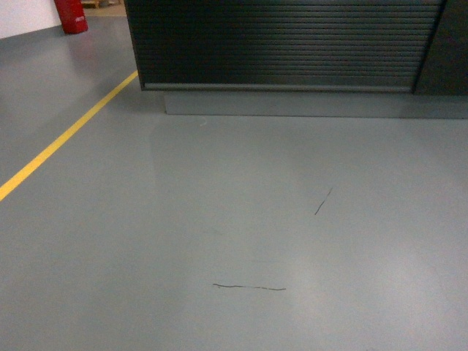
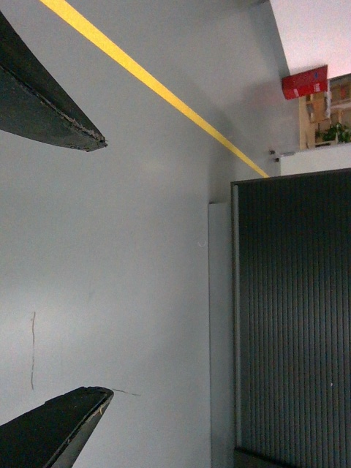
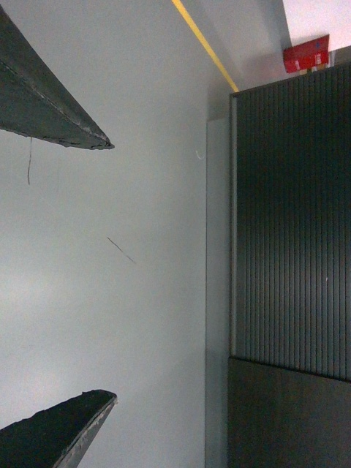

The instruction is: Place dark red mango on scale at checkout

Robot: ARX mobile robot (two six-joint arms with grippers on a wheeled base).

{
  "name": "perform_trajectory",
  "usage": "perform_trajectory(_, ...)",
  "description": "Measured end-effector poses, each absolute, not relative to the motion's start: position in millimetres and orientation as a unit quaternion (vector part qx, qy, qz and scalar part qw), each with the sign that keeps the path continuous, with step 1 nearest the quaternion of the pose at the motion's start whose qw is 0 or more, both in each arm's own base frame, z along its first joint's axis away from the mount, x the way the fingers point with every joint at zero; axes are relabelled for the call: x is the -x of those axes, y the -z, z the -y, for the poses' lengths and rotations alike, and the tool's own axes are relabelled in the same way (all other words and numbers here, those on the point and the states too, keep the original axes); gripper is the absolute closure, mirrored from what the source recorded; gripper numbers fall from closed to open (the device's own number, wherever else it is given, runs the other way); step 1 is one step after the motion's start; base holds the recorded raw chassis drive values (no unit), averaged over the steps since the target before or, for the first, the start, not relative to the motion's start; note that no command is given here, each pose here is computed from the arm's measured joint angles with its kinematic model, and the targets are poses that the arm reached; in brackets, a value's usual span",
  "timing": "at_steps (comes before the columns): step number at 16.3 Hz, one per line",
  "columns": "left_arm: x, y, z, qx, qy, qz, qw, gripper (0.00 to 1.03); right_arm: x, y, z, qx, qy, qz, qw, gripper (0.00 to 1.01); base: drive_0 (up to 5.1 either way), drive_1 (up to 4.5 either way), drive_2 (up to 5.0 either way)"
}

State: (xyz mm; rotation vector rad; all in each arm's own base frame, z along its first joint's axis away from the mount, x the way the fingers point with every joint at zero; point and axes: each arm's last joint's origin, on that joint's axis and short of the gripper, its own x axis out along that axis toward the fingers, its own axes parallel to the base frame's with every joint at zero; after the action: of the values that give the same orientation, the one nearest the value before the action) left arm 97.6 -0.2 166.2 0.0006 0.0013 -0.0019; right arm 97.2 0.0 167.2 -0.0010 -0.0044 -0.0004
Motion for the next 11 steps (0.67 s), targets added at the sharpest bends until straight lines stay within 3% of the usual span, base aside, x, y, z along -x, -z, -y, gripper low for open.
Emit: perform_trajectory(11,-97.6,-166.2,0.2,0.000,0.001,-0.001,1.000,0.05,-97.2,-167.1,0.0,0.000,0.000,0.002,1.000,0.03,0.1,2.89,-2.7)
